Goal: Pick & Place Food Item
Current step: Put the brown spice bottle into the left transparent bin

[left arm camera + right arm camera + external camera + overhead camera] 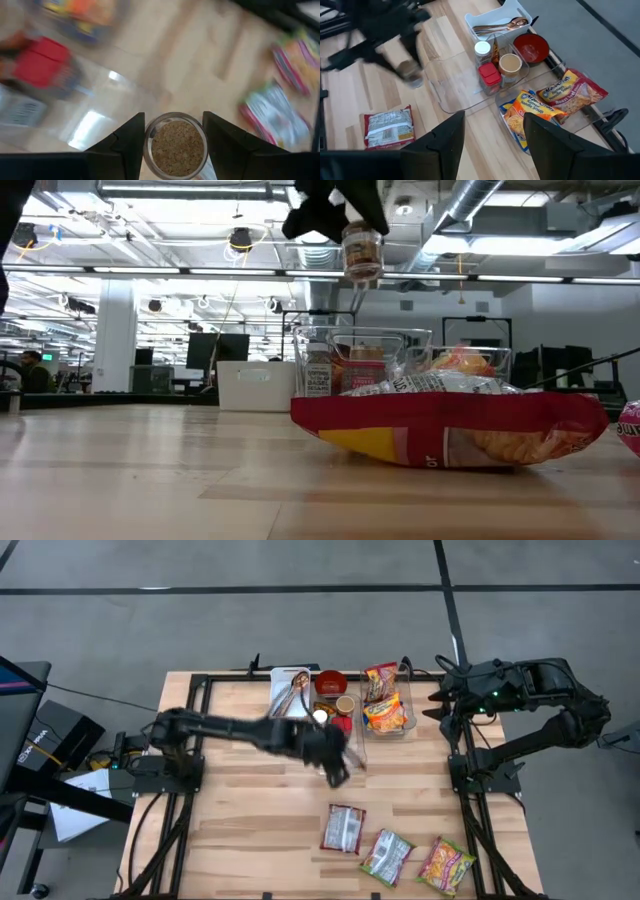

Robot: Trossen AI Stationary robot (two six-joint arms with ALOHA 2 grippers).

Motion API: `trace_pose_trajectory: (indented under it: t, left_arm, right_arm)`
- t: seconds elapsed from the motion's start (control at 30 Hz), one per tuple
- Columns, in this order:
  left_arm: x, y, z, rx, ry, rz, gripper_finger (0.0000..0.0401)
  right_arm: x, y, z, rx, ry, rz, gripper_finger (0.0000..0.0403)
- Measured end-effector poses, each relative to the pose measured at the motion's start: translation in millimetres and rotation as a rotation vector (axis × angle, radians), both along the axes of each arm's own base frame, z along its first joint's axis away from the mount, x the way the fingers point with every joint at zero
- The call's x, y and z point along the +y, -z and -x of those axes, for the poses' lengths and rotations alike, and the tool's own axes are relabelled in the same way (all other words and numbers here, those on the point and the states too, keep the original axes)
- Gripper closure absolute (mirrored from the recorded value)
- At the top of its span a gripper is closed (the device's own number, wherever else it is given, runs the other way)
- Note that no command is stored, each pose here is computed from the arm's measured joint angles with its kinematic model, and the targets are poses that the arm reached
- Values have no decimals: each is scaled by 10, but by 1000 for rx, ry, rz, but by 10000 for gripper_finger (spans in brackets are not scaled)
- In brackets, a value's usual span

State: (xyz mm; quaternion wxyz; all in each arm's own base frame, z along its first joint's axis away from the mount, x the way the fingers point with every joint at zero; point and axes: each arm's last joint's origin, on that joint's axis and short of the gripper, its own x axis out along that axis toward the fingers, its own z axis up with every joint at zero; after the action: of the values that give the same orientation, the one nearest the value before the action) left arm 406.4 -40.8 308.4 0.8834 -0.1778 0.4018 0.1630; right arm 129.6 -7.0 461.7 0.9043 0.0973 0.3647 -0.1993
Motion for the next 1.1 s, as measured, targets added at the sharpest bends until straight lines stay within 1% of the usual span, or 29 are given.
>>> trace_pose_trajectory:
  t: [0.17, 0.23, 0.33, 0.4, 0.47, 0.67, 0.8, 0.9, 1.03, 1.1]
  left_arm:
    - [541, -196, 66, -70, -133, 3, 232]
    - [726, -221, 95, -74, -174, 9, 232]
    - [929, -215, 117, -71, -209, 32, 232]
    - [1003, -208, 116, -79, -238, 52, 232]
    - [1044, -168, 91, -78, -266, 69, 232]
    - [1030, 64, 16, 10, -317, 108, 232]
    - [970, 229, -67, 49, -351, 77, 232]
    - [929, 313, -114, 43, -400, 90, 232]
    - [837, 466, -117, 41, -503, 42, 232]
    - [805, 531, -110, 26, -551, 53, 232]
  right_arm:
    - [-6, -1, 1, -9, 35, -2, 207]
    - [-11, -3, 2, -14, 60, 1, 207]
    - [-13, -3, 3, -26, 89, -19, 207]
    - [-14, -4, 3, -33, 106, -29, 207]
    - [-16, -3, 0, -40, 126, -38, 207]
    - [-18, -3, -2, -57, 169, -70, 207]
    - [-18, -1, -9, -64, 187, -86, 207]
    - [-18, 0, -10, -68, 197, -95, 207]
    - [-18, 2, -7, -67, 205, -101, 207]
    - [-18, 7, -5, -63, 208, -104, 207]
